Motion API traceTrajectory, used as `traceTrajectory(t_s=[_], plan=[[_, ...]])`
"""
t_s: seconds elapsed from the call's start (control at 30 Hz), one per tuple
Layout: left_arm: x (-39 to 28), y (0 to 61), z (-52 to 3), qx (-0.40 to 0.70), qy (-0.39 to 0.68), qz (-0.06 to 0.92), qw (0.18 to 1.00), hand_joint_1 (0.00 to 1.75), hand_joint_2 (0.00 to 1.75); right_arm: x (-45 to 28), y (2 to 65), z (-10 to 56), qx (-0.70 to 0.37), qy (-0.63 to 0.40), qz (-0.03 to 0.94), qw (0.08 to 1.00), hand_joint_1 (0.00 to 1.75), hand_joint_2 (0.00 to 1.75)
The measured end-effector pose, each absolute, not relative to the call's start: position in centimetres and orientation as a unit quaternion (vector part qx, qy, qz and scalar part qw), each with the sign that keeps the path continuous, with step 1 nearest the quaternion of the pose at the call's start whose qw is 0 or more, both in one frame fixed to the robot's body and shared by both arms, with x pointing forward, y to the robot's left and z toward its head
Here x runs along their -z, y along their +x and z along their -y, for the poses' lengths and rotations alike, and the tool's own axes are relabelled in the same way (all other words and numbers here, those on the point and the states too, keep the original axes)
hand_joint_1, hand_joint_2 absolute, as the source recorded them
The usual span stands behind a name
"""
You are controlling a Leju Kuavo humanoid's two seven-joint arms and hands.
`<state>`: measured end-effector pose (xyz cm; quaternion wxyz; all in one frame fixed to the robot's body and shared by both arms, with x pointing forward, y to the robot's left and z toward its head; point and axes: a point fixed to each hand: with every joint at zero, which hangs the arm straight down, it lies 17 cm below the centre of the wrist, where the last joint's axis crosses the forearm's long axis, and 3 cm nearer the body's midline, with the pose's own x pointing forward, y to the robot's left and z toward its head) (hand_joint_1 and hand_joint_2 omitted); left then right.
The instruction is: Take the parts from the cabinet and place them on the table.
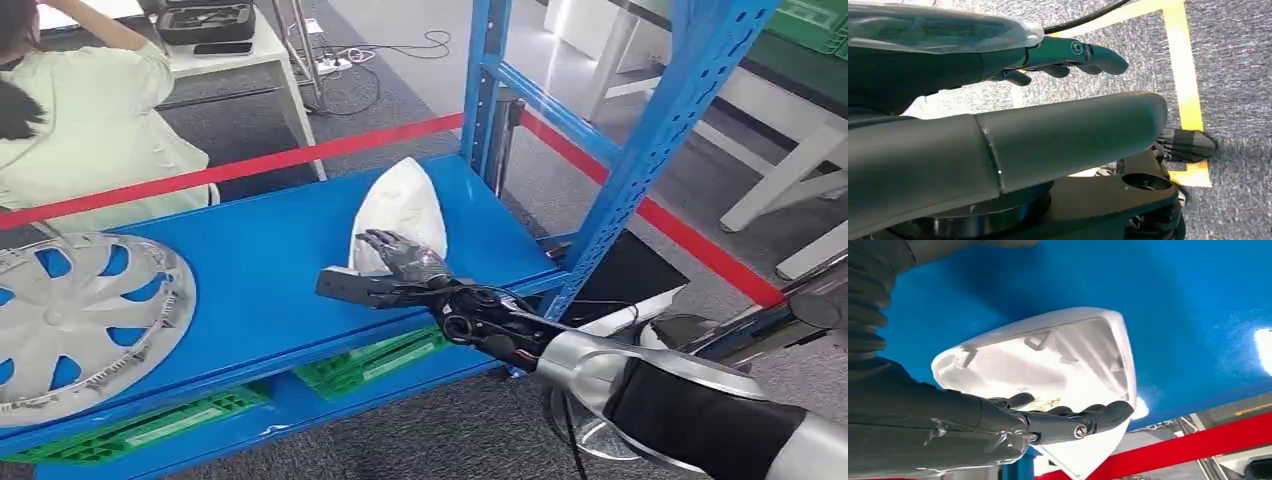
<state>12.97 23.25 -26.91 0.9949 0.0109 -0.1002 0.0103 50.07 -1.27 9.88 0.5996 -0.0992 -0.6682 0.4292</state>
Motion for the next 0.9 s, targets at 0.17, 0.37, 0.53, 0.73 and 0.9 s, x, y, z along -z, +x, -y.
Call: traceTrajectory(t_s=[0.17, 0.37, 0.53, 0.73, 0.9], plan=[[26.9, 12.9, -23.2, -0.010, 0.011, 0.100, 0.995, 0.00, 0.00, -9.7, 50.0, 1.4, -0.429, -0.099, 0.667, 0.602, 0.00, 1.75], [26.9, 12.8, -23.2, -0.010, 0.011, 0.100, 0.995, 0.00, 0.00, -9.3, 50.0, 1.9, -0.428, -0.102, 0.662, 0.607, 0.00, 1.75], [26.9, 12.8, -23.2, -0.012, 0.010, 0.100, 0.995, 0.00, 0.00, -8.1, 49.7, 2.6, -0.429, -0.105, 0.657, 0.612, 0.00, 1.75], [27.0, 12.7, -23.2, -0.012, 0.009, 0.099, 0.995, 0.00, 0.00, -7.2, 50.0, 4.0, -0.419, -0.113, 0.651, 0.622, 0.00, 1.75], [26.9, 12.7, -23.1, -0.012, 0.009, 0.099, 0.995, 0.00, 0.00, -6.8, 50.2, 4.7, -0.413, -0.120, 0.649, 0.628, 0.00, 1.75]])
